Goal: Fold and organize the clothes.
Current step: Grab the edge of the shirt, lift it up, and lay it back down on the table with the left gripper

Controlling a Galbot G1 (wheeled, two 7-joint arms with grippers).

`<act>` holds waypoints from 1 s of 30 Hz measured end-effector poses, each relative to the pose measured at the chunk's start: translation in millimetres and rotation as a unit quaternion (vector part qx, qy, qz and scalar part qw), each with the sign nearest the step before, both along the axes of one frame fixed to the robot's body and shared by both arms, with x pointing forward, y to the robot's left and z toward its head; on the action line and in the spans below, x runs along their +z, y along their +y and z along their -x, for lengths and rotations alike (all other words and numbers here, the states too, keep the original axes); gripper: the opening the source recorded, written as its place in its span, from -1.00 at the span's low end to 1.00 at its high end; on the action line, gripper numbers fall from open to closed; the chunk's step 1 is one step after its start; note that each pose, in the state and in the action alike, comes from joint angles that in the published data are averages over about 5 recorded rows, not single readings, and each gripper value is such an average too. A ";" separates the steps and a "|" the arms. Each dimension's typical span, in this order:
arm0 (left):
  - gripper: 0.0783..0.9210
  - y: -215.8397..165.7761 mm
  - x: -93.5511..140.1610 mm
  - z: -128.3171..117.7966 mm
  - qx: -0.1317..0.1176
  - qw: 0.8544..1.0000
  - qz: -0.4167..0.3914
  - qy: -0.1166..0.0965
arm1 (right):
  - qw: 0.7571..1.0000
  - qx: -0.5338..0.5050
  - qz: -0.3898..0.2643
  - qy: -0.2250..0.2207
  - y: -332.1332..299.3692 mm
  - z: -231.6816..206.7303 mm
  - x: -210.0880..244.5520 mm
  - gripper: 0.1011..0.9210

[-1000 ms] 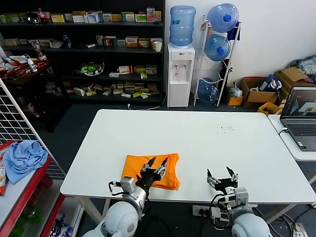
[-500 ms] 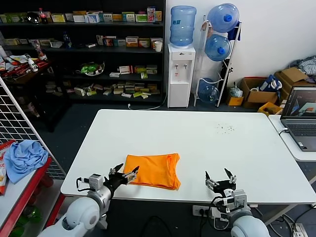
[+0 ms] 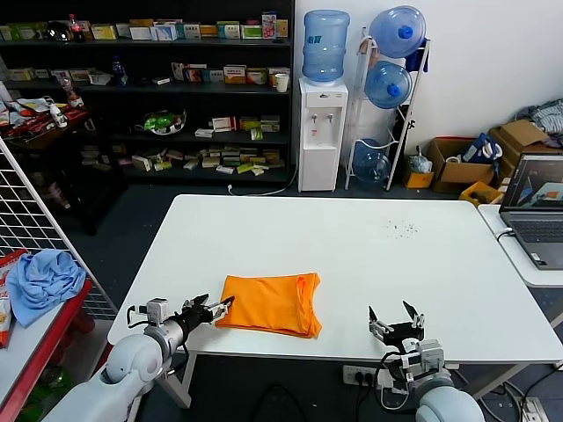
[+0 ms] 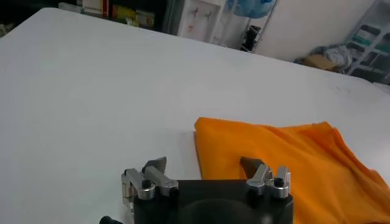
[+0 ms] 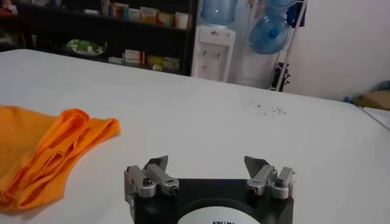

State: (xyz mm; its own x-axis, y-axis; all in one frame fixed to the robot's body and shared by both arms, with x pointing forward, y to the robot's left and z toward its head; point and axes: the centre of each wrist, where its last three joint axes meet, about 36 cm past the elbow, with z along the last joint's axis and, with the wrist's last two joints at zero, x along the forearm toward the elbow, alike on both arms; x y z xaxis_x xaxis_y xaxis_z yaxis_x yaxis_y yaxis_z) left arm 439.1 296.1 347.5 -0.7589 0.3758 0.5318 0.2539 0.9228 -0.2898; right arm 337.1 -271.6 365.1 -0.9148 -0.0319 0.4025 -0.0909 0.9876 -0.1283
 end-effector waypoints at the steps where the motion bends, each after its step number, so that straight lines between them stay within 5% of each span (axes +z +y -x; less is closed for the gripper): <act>1: 0.77 -0.1 -1.1 -1.4 0.000 1.000 0.002 0.002 | 1.000 0.000 0.000 0.000 -0.1 0.1 0.5 0.76; 9: 0.65 -4.8 -8.0 -4.7 -0.007 1.000 0.016 0.011 | 1.000 0.002 -0.002 -0.004 0.6 -0.4 4.4 0.76; 30: -0.78 -6.5 5.8 0.3 -0.013 1.000 0.011 -0.003 | 1.000 0.002 -0.007 -0.010 6.0 -1.2 8.1 0.76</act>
State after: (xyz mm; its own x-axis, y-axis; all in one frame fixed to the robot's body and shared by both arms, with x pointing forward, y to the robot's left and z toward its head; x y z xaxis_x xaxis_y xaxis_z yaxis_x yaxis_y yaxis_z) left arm 438.8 289.6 353.3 -0.7523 0.4067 0.5183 0.2788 0.9093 -0.3088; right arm 338.3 -265.6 373.2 -0.9226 -0.0404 0.3836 -0.0921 0.9888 -0.1173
